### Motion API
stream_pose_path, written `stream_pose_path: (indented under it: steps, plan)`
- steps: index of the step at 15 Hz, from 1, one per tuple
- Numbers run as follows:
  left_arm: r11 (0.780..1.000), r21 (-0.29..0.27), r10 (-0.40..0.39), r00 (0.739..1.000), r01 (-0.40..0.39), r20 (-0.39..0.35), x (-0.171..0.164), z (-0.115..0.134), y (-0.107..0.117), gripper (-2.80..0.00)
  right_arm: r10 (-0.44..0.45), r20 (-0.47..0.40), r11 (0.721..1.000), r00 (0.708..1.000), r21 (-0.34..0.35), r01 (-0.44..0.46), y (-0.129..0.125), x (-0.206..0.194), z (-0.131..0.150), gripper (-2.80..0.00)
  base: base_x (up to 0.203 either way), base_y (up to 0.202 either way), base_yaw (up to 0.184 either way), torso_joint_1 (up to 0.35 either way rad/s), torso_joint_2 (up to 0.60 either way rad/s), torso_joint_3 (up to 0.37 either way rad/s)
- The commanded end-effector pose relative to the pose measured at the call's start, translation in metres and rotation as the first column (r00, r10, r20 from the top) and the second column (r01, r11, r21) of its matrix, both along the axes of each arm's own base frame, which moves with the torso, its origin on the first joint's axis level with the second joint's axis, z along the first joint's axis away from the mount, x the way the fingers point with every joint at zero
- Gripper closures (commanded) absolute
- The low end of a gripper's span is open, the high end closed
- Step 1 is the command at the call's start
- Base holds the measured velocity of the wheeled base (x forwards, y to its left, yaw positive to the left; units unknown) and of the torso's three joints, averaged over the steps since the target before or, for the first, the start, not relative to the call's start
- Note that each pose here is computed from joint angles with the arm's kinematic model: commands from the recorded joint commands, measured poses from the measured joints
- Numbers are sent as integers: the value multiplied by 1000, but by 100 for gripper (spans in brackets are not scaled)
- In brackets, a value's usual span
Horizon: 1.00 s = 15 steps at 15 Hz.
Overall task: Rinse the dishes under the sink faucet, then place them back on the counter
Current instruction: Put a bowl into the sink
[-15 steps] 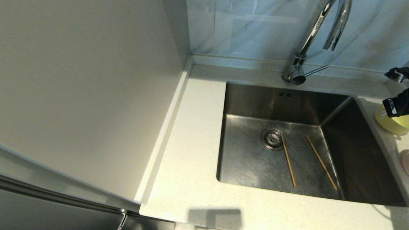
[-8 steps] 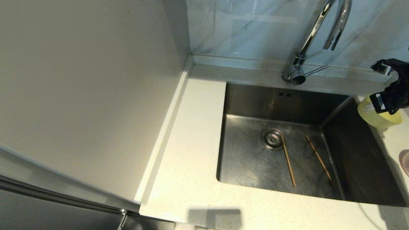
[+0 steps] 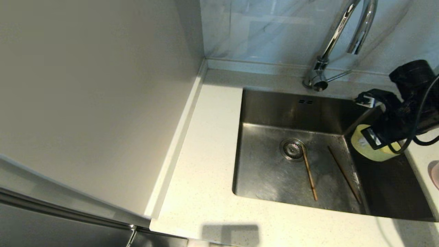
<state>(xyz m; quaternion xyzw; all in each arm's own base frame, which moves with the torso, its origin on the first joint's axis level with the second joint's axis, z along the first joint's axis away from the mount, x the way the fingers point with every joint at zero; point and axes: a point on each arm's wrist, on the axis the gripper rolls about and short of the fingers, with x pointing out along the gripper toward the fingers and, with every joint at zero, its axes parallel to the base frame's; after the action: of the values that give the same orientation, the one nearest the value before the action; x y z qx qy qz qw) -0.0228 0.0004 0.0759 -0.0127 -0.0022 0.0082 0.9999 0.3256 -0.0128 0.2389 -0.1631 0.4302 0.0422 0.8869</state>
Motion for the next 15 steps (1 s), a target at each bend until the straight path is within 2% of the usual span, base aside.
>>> stream_pose_path:
  steps: [1,3,5,8,10,12,15]
  plan:
    - [1000,-1,0,1000,0,3,0,0,0,0,12,-11,998,1000,-67,-13,23,18,-33,0,0,0,0,0,0,0]
    - [1000,-1,0,1000,0,3,0,0,0,0,-15,16,992,1000,-122,17,39,38,-62,0,0,0,0,0,0,0]
    - [1000,-1,0,1000,0,3,0,0,0,0,-60,13,990,998,-130,61,52,57,-92,0,0,0,0,0,0,0]
    - [1000,-1,0,1000,0,3,0,0,0,0,-193,76,970,978,-134,202,61,87,-133,0,0,0,0,0,0,0]
    - [1000,-1,0,1000,0,3,0,0,0,0,-227,105,962,968,-128,240,63,100,-151,0,0,0,0,0,0,0]
    - [1000,-1,0,1000,0,3,0,0,0,0,-269,140,953,953,-103,285,67,115,-158,0,0,0,0,0,0,0]
    - [1000,-1,0,1000,0,3,0,0,0,0,-300,168,942,939,-105,320,69,131,-166,0,0,0,0,0,0,0]
